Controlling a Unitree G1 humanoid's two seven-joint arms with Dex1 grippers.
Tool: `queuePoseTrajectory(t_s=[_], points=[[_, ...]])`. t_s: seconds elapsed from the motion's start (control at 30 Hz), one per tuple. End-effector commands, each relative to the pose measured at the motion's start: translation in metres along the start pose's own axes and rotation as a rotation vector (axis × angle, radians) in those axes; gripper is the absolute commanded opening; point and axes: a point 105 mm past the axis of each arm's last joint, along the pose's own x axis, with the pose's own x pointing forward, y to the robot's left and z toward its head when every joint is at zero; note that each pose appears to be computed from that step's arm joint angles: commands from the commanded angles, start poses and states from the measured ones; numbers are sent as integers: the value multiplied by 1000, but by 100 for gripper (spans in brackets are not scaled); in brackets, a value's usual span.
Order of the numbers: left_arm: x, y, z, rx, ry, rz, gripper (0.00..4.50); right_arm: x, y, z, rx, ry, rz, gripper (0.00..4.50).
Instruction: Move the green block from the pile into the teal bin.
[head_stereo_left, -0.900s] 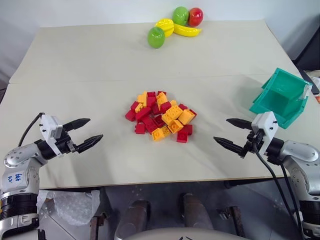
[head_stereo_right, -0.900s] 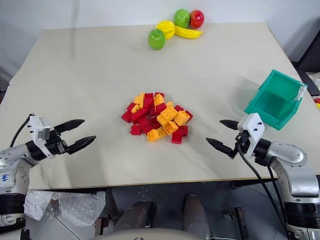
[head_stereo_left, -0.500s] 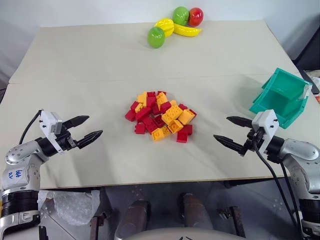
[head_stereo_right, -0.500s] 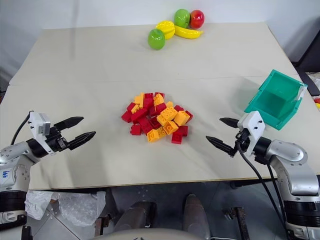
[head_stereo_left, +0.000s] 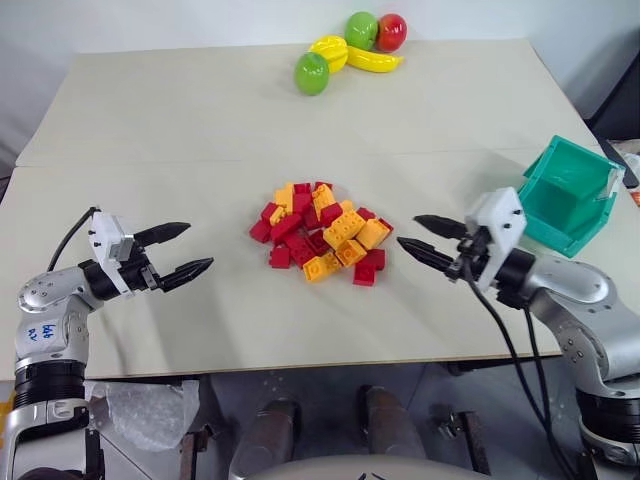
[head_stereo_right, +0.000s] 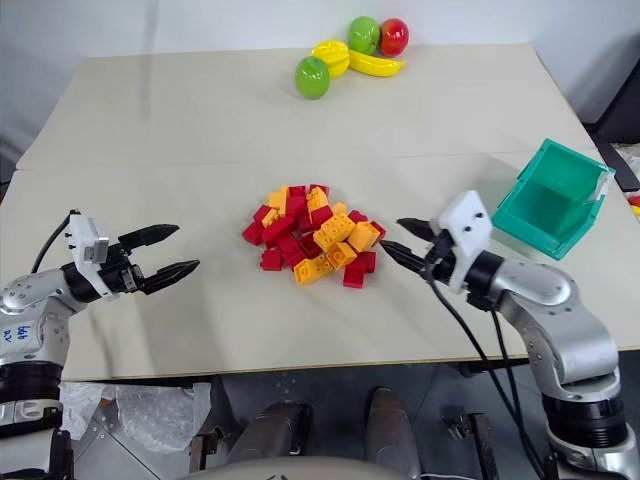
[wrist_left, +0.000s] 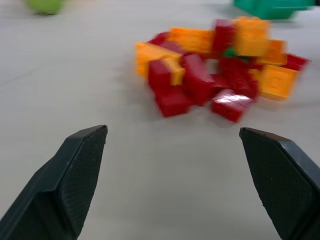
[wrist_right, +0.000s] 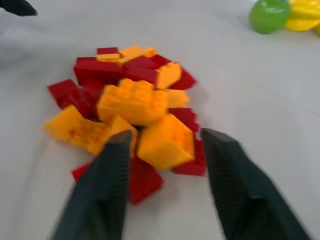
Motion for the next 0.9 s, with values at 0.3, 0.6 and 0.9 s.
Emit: queuePoseTrajectory(t_s=[0.3,0.6,0.9], points=[[12,-18,18,78,-126,-241,450,63,44,22,65,-3,91,3],[15,-18,21,96,-145,-255,450,152,62,14,96,30,65,3],[19,-10,23,119,-153,-218,450,137,-2,-9,24,89,-202,3]])
